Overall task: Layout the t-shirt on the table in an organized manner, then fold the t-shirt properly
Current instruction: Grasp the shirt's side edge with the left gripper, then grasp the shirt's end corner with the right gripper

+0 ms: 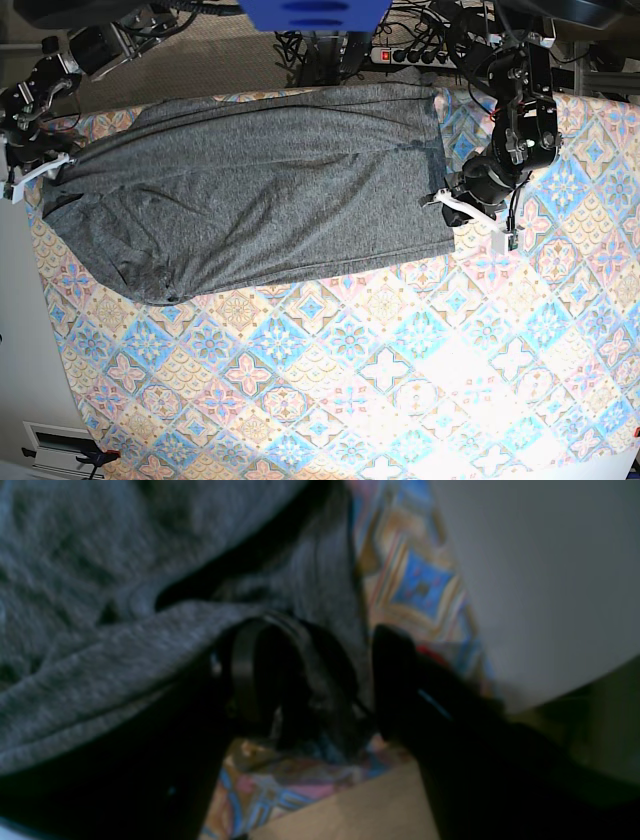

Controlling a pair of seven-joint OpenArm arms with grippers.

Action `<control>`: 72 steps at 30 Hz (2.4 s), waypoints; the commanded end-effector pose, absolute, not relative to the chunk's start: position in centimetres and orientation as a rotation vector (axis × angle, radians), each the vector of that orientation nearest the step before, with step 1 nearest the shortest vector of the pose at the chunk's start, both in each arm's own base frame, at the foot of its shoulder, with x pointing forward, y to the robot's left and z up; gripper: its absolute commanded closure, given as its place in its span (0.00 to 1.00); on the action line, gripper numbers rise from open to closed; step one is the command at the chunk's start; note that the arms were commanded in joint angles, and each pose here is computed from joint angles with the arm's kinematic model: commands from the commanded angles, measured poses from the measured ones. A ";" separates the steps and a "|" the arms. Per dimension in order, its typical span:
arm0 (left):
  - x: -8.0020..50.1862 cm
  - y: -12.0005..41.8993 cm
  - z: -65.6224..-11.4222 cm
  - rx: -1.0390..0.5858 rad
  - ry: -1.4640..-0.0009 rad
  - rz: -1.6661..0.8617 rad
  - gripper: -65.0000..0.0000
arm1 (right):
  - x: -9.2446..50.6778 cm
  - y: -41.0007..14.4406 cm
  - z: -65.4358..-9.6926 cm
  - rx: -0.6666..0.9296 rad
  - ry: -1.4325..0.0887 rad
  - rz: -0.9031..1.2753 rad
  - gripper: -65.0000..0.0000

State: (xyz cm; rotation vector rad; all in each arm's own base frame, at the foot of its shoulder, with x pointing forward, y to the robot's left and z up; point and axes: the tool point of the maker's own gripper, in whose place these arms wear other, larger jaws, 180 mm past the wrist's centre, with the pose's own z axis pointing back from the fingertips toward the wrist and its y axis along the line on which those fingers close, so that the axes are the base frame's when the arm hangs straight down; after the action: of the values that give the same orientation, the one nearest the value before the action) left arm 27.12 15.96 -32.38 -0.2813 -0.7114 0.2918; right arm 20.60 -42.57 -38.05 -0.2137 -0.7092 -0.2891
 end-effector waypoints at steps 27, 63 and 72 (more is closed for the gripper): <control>28.2 15.6 -31.2 -0.329 -0.773 0.382 0.99 | 29.1 -41.1 -30.3 -0.311 -0.891 -0.079 0.33; 26.7 13.9 -32.1 -0.377 -0.626 0.344 0.99 | 43.2 -33.8 -38.4 0.195 -1.054 0.016 0.33; 26.7 13.9 -32.1 -0.377 -0.626 0.344 0.99 | 40.4 -32.8 -41.8 0.195 -0.956 0.061 0.33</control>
State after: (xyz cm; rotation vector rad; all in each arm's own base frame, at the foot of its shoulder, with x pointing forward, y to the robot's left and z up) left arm 26.10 13.86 -33.09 -0.3693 -0.5889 0.3503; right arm 40.17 -31.90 -42.42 0.2175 -0.9689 0.0406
